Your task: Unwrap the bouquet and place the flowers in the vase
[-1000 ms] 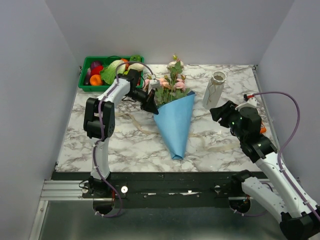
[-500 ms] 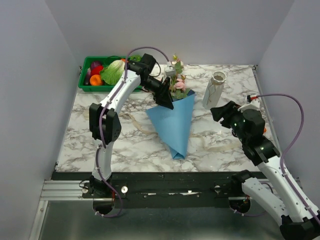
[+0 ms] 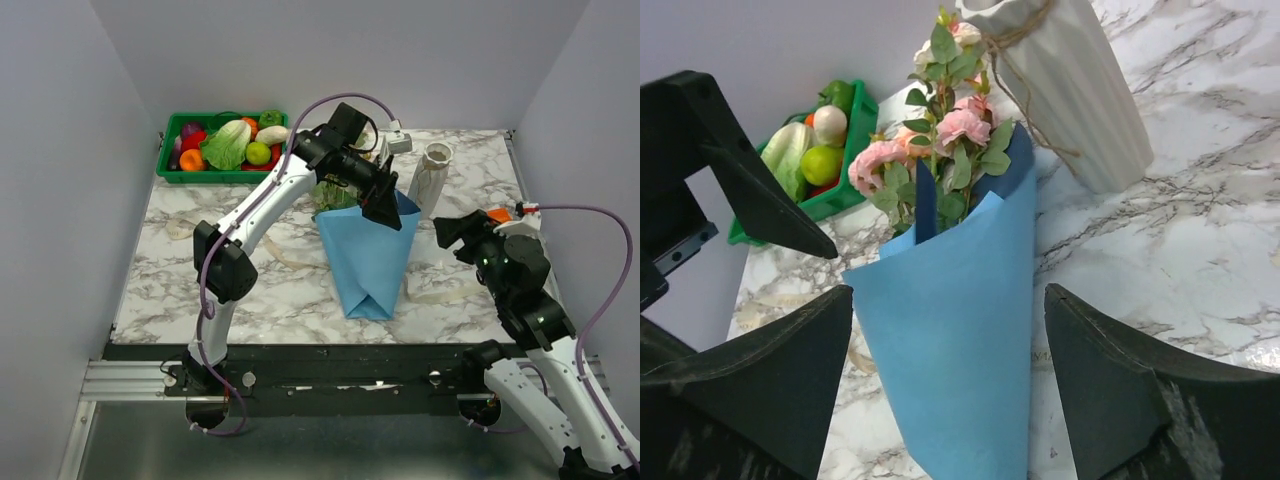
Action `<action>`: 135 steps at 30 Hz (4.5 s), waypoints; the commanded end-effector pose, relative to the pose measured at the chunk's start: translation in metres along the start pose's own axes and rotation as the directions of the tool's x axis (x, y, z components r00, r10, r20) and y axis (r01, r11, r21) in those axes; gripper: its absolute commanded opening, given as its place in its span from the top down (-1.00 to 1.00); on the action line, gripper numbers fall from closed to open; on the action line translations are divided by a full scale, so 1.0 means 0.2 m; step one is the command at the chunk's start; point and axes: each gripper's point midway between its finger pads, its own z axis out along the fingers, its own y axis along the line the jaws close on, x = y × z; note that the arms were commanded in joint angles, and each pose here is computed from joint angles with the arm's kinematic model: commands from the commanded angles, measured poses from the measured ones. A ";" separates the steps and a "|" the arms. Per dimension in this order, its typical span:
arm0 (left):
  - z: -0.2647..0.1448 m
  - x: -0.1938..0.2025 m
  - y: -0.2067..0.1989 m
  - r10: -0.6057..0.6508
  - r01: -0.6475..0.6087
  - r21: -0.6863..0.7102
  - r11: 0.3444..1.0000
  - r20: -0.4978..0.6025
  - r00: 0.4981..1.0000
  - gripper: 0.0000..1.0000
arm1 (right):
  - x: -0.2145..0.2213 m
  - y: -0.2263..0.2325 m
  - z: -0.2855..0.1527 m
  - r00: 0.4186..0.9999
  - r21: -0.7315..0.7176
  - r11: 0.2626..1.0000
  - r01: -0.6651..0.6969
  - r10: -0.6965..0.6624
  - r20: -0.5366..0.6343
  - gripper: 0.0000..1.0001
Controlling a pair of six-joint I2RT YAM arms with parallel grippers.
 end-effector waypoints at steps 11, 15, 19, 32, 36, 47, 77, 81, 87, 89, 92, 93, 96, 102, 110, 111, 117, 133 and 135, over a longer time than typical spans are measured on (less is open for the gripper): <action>-0.12 -0.24 -0.11 0.078 -0.061 -0.146 0.987 0.114 0.990 -0.98 | -0.04 -0.02 -0.05 1.000 0.026 1.000 -0.004 0.004 0.014 -0.75; -0.28 -0.09 0.18 0.056 -0.028 -0.405 0.914 0.056 0.997 -0.98 | -0.01 0.04 -0.03 1.000 -0.036 0.999 0.011 -0.012 -0.018 -0.75; -0.34 0.26 0.39 -0.045 0.025 -0.503 0.864 -0.028 0.999 -0.98 | 0.11 0.04 0.08 0.991 -0.020 0.999 0.051 -0.053 -0.122 -0.75; 0.10 0.63 0.41 0.004 -0.097 -0.447 0.889 -0.205 0.979 -0.98 | 0.13 0.12 0.12 0.981 -0.036 0.998 0.046 -0.052 -0.189 -0.74; 0.26 0.60 0.40 0.066 -0.165 -0.408 0.898 -0.245 0.967 -0.98 | 0.01 0.08 0.03 0.995 -0.012 0.999 0.046 -0.047 -0.083 -0.74; 0.31 0.63 0.47 0.046 -0.118 -0.377 0.919 -0.195 0.980 -0.97 | -0.35 0.16 -0.26 0.994 -0.033 0.999 0.035 -0.031 0.108 -0.74; 0.30 0.61 0.82 -0.018 -0.050 -0.642 0.765 -0.098 0.995 0.51 | -0.48 0.22 -0.41 0.980 -0.118 0.992 -0.032 0.054 0.192 -0.18; 0.38 0.53 0.75 0.006 -0.044 -0.589 0.807 -0.066 0.998 0.47 | -0.47 0.21 -0.41 0.978 -0.115 0.993 -0.037 0.059 0.198 -0.18; 0.55 0.48 0.58 0.013 -0.043 -0.483 0.874 -0.065 0.998 0.42 | -0.50 0.20 -0.44 0.972 -0.115 0.992 -0.049 0.074 0.221 -0.18; 0.59 0.45 0.52 0.019 -0.047 -0.451 0.891 -0.065 0.998 0.42 | -0.52 0.21 -0.46 0.970 -0.120 0.991 -0.050 0.077 0.232 -0.18; 0.64 0.38 0.36 0.051 -0.064 -0.384 0.921 -0.045 0.998 0.40 | -0.54 0.20 -0.48 0.966 -0.124 0.991 -0.052 0.082 0.247 -0.18; 0.65 0.36 0.32 0.063 -0.075 -0.369 0.927 -0.044 0.997 0.39 | -0.54 0.20 -0.48 0.964 -0.124 0.991 -0.054 0.084 0.252 -0.18; 0.69 0.34 0.18 0.101 -0.113 -0.317 0.942 -0.052 0.994 0.35 | -0.54 0.20 -0.49 0.962 -0.121 0.991 -0.054 0.084 0.258 -0.18; 0.58 0.40 0.34 0.156 -0.213 -0.529 0.822 -0.151 0.976 -0.45 | -0.53 0.19 -0.49 0.965 -0.114 0.992 -0.047 0.074 0.252 -0.41; 0.41 0.44 0.54 0.152 -0.296 -0.735 0.610 -0.257 0.954 -0.97 | -0.42 0.14 -0.39 0.978 -0.076 0.996 -0.035 0.050 0.202 -0.47; 0.41 0.45 0.57 0.143 -0.297 -0.746 0.596 -0.266 0.953 -0.97 | -0.41 0.13 -0.37 0.980 -0.065 0.997 -0.035 0.047 0.196 -0.47; 0.30 0.55 0.66 0.085 -0.267 -0.795 0.546 -0.264 0.961 -0.88 | -0.18 0.00 -0.20 0.998 0.061 0.998 -0.011 0.007 0.063 -0.40; -0.97 0.37 0.50 0.010 0.120 -0.874 0.470 0.141 0.990 -0.97 | 0.36 -0.05 0.40 0.977 0.063 0.995 0.072 -0.058 -0.207 -0.30; -1.06 0.40 0.48 0.007 0.144 -0.884 0.444 0.165 0.986 -0.97 | 0.40 -0.06 0.46 0.972 0.072 0.993 0.091 -0.073 -0.224 -0.25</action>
